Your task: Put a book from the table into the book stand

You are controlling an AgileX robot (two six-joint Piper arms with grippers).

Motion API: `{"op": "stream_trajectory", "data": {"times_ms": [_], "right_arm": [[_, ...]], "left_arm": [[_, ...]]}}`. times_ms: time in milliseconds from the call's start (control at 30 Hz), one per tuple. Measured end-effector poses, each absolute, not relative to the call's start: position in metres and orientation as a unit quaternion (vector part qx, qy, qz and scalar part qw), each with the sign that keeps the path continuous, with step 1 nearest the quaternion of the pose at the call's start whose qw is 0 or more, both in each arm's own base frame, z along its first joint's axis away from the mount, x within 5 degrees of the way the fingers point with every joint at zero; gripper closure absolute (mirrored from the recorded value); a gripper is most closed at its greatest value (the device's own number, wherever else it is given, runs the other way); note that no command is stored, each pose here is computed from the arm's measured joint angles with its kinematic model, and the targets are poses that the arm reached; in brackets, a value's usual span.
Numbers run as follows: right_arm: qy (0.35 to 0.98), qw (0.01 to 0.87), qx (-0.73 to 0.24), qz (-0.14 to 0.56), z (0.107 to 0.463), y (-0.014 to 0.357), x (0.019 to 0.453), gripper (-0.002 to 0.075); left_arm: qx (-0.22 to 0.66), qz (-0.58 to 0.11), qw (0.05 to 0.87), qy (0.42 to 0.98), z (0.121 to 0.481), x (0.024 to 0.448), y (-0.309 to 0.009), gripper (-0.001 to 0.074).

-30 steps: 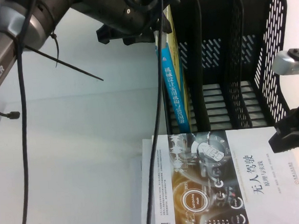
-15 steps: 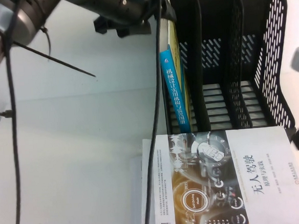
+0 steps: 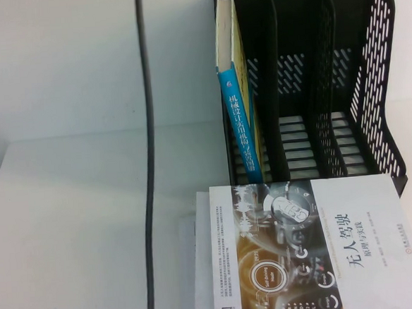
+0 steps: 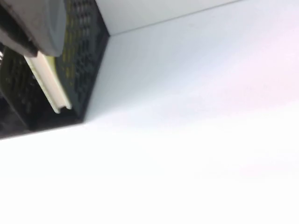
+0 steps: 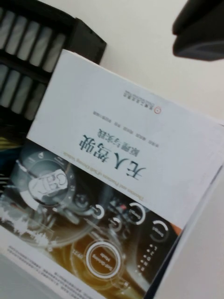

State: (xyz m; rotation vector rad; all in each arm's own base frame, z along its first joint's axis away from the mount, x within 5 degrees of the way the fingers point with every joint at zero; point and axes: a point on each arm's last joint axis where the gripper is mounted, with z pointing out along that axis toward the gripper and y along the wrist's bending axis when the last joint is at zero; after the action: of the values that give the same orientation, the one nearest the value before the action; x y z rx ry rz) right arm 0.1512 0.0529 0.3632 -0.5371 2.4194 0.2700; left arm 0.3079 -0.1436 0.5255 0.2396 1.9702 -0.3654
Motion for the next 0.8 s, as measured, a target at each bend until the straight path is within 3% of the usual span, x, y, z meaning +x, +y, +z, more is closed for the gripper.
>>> {"op": "stream_trajectory", "data": {"times_ms": [233,400,600,800], "right_arm": [[0.886,0.407,-0.208,0.076,0.329,0.043,0.127,0.0728],[0.871,0.446,-0.195,0.067,0.295,0.036,0.111,0.0728],[0.874,0.451,-0.161,0.077,0.261,0.033,0.100,0.0728],[0.882,0.441,-0.139,0.087,0.254,0.032,0.098,0.0728]], "left_arm": [[0.145,-0.186,0.583,0.777,0.518,0.256,-0.139,0.0734],[0.216,-0.197,0.624,0.725,0.467,0.213,-0.144,0.0734],[0.242,-0.196,0.627,0.714,0.387,0.192,-0.139,0.0735],[0.247,-0.191,0.625,0.715,0.349,0.187,-0.136,0.0735]]}}
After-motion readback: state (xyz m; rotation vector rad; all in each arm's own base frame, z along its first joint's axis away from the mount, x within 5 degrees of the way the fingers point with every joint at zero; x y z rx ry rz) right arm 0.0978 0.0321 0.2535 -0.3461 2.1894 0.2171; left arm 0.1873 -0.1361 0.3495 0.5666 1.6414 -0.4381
